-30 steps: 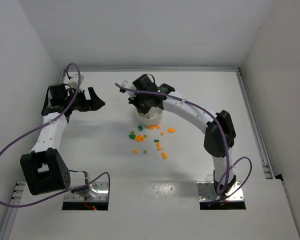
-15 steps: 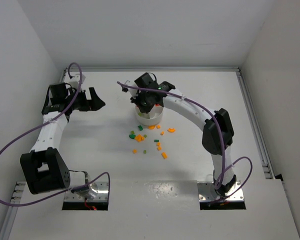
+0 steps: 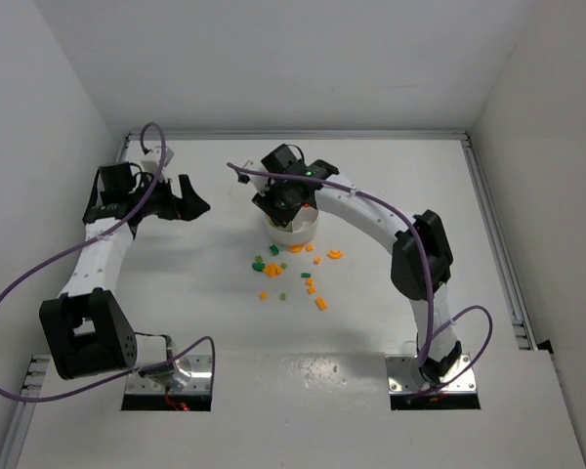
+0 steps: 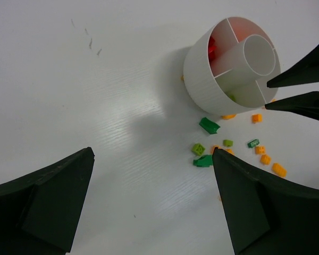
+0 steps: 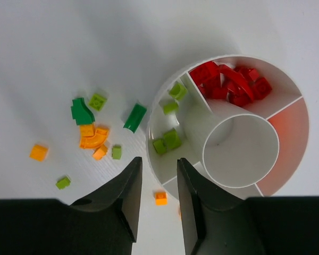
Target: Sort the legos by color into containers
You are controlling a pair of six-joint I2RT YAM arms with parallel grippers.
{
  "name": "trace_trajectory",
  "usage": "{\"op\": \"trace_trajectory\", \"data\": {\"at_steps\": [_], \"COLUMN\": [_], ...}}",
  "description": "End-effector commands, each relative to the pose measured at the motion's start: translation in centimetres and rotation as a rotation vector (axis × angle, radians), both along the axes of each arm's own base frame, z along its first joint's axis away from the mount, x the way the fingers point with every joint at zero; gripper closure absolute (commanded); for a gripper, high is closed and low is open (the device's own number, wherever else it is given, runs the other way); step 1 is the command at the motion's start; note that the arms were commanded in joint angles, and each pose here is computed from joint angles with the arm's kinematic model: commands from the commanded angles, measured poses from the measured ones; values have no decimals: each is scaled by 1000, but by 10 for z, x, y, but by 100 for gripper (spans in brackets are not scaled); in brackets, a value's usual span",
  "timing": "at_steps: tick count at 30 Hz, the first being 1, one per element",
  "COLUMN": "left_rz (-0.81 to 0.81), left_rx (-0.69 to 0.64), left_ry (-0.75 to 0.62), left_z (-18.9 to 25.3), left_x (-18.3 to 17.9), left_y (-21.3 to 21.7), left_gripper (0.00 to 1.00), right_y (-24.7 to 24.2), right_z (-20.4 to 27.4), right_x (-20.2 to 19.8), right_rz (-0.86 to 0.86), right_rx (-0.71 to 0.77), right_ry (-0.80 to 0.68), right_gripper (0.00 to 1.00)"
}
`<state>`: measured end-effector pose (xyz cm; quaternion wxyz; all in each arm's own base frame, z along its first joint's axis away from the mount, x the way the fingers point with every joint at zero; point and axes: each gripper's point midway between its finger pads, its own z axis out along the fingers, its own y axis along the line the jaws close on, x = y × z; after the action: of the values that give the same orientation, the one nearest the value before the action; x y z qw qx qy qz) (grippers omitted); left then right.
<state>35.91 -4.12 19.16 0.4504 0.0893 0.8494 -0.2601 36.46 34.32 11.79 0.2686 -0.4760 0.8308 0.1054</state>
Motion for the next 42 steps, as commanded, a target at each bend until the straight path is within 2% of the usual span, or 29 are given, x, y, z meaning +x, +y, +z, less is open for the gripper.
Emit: {"op": "trace_trajectory", "data": {"at_steps": [1, 3, 8, 9, 11, 13, 17, 20, 22, 29, 35, 42], "left_rz": [-63, -71, -137, -146, -144, -144, -156, -152, -148, -120, -113, -106], "left_rx": [20, 30, 64, 83, 108, 107, 94, 85, 79, 94, 100, 105], "left_ry": [-48, -43, -69, -61, -79, -70, -67, -50, -45, -44, -43, -42], "left_z": [10, 8, 10, 4, 6, 2, 3, -1, -1, 1, -1, -1], "left_x": [-4, -5, -16, -18, -21, -22, -24, -23, -23, -20, -22, -21], "left_y": [-9, -11, -23, -24, -24, -24, -29, -29, -29, -25, -24, -22], "left_gripper": [0, 0, 0, 0, 0, 0, 0, 0, 0, 0, 0, 0], "right_y": [-1, -1, -3, -6, -10, -15, -18, -20, -17, -7, -4, -3], "right_z": [23, 25, 31, 15, 19, 2, -30, -61, -71, -95, -109, -114], "right_x": [7, 10, -15, -37, -64, -98, -142, -157, -158, -157, -150, -145], "right_rz": [-17, -23, 83, 143, 252, 333, 387, 379, 377, 344, 332, 315], "right_rx": [38, 39, 66, 57, 66, 92, 82, 18, -21, -95, -148, -160], "right_ry": [-65, -77, -37, 19, 12, 96, 260, 258, 218, 180, 147, 139], "right_gripper": [65, 64, 74, 74, 75, 75, 73, 72, 69, 67, 55, 55]}}
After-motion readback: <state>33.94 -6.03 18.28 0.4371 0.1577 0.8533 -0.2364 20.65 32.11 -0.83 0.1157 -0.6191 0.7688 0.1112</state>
